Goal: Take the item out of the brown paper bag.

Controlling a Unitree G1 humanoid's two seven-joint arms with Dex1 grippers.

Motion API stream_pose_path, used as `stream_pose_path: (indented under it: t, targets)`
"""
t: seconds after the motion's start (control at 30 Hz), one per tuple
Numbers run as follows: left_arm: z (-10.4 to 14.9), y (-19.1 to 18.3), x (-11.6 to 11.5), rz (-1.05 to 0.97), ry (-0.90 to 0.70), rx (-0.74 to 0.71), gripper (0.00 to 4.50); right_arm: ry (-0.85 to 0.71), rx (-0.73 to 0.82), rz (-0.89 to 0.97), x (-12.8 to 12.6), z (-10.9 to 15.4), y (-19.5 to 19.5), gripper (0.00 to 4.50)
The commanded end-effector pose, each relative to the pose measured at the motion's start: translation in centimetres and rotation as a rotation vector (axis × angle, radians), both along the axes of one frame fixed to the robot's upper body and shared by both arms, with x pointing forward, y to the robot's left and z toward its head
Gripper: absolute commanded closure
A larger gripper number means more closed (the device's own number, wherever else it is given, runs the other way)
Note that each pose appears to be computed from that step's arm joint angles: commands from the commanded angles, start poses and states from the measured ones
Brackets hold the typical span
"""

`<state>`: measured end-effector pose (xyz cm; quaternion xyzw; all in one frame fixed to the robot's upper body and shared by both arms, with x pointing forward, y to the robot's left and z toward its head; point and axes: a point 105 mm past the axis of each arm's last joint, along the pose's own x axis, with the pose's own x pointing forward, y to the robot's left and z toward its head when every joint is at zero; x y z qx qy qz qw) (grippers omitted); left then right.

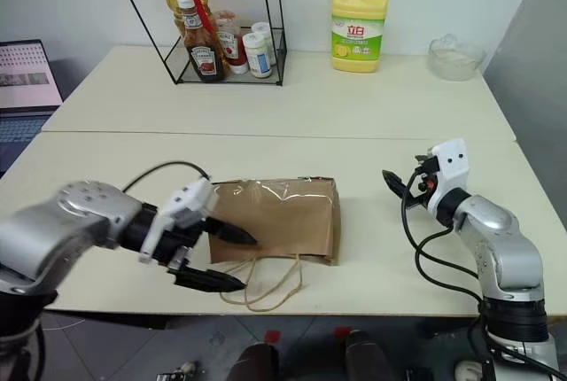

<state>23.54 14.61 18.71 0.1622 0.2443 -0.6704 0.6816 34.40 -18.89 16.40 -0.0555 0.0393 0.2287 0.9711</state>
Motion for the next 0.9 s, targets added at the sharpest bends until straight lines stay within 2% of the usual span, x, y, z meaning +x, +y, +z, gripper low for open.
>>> stream_pose_path:
  t: [0.03, 0.17, 0.37, 0.57, 0.9]
  targets:
    - [2.2, 0.5, 1.1, -0.052, -0.239, 0.002, 0.0, -0.053, -0.026, 0.04, 0.0, 1.5, 0.3, 0.02]
    - [0.1, 0.0, 2.5, -0.145, -0.507, 0.063, 0.0, -0.029, -0.057, 0.104, -0.2, 0.8, 1.1, 0.02]
    - [-3.3, -0.5, 2.1, -0.308, -0.684, 0.083, 0.0, -0.006, -0.101, 0.223, -1.7, 0.2, 2.2, 0.02]
    - [-5.3, -0.4, 1.7, -0.459, -0.784, 0.083, 0.0, 0.046, -0.179, 0.41, -4.9, -1.1, 3.4, 0.02]
    - [-7.8, -1.5, 1.7, -0.543, -0.919, 0.06, 0.0, 0.036, -0.161, 0.378, -4.6, -1.2, 3.3, 0.02]
